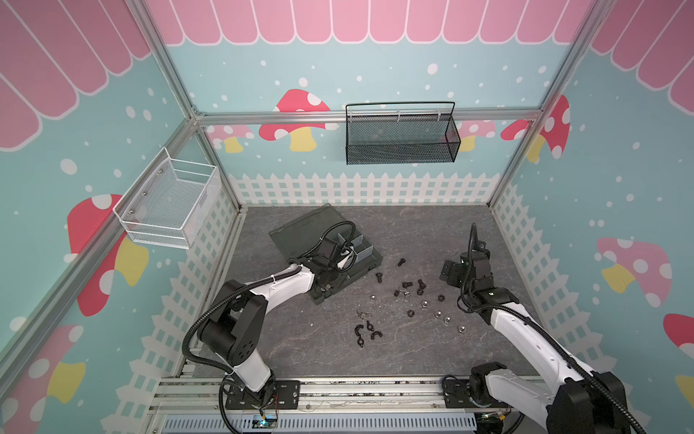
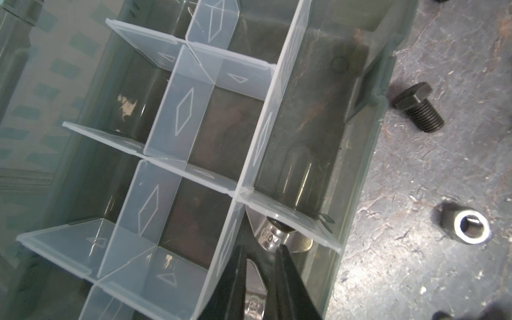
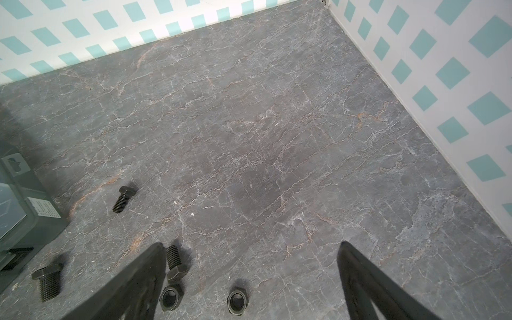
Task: Sort the screws and nuts into containers
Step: Place the nut into the container, then pick up the nut at the center of the table.
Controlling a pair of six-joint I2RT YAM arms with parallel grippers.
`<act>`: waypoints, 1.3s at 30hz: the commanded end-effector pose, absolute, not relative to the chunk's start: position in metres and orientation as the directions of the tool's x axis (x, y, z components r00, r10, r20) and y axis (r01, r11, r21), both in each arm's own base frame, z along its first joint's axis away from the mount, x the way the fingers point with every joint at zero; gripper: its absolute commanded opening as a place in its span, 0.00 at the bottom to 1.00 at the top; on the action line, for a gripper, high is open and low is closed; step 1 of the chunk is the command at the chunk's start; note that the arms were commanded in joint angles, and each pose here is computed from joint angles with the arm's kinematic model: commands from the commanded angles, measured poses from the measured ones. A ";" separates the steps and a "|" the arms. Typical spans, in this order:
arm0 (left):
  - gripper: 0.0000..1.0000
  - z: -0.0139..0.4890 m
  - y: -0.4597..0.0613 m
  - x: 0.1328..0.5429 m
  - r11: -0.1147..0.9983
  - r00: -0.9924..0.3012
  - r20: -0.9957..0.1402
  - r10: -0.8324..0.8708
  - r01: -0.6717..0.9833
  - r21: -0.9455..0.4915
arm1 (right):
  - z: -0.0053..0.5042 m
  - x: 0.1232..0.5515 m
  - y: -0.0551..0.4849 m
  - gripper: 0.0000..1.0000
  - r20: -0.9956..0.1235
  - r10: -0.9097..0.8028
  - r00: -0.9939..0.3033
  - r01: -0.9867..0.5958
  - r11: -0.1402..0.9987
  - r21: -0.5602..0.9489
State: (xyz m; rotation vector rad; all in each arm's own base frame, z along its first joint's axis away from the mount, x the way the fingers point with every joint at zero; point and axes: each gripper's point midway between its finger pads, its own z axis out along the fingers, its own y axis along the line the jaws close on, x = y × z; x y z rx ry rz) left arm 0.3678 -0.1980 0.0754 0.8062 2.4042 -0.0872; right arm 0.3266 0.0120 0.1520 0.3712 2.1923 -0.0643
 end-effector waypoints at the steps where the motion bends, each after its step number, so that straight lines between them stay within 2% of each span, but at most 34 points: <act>1: 0.26 0.098 -0.201 0.369 0.819 -0.622 -0.600 0.503 0.564 0.102 | 0.157 0.328 0.012 0.97 -0.793 0.253 -0.554 0.301 0.949 0.092; 8: 0.43 0.144 -0.199 0.362 0.879 -0.622 -0.685 0.379 0.473 0.058 | 0.158 0.329 0.013 0.97 -0.793 0.254 -0.555 0.300 0.949 0.094; 10: 0.51 0.155 -0.196 0.358 0.913 -0.639 -0.698 0.322 0.406 0.050 | 0.157 0.330 0.013 0.97 -0.791 0.253 -0.557 0.300 0.949 0.093; 13: 0.56 0.164 -0.191 0.347 0.963 -0.687 -0.698 0.201 0.271 0.010 | 0.158 0.331 0.013 0.97 -0.790 0.254 -0.559 0.301 0.949 0.092; 16: 0.65 0.161 -0.190 0.330 0.985 -0.741 -0.670 0.031 0.138 -0.108 | 0.155 0.333 0.013 0.97 -0.780 0.256 -0.570 0.309 0.947 0.085; 17: 0.71 0.158 -0.192 0.324 0.983 -0.754 -0.656 -0.015 0.110 -0.149 | 0.155 0.334 0.012 0.97 -0.778 0.258 -0.573 0.313 0.946 0.084; 20: 0.79 0.147 -0.202 0.306 0.980 -0.775 -0.628 -0.075 0.060 -0.191 | 0.150 0.335 0.012 0.97 -0.763 0.258 -0.592 0.322 0.944 0.069; 23: 0.98 0.137 -0.215 0.290 0.981 -0.789 -0.610 -0.076 0.049 -0.186 | 0.146 0.337 0.012 0.97 -0.752 0.255 -0.608 0.324 0.944 0.059; 39: 1.00 0.082 -0.260 0.235 0.963 -0.906 -0.423 0.019 0.130 -0.235 | 0.133 0.330 0.008 0.97 -0.718 0.227 -0.658 0.325 0.946 0.001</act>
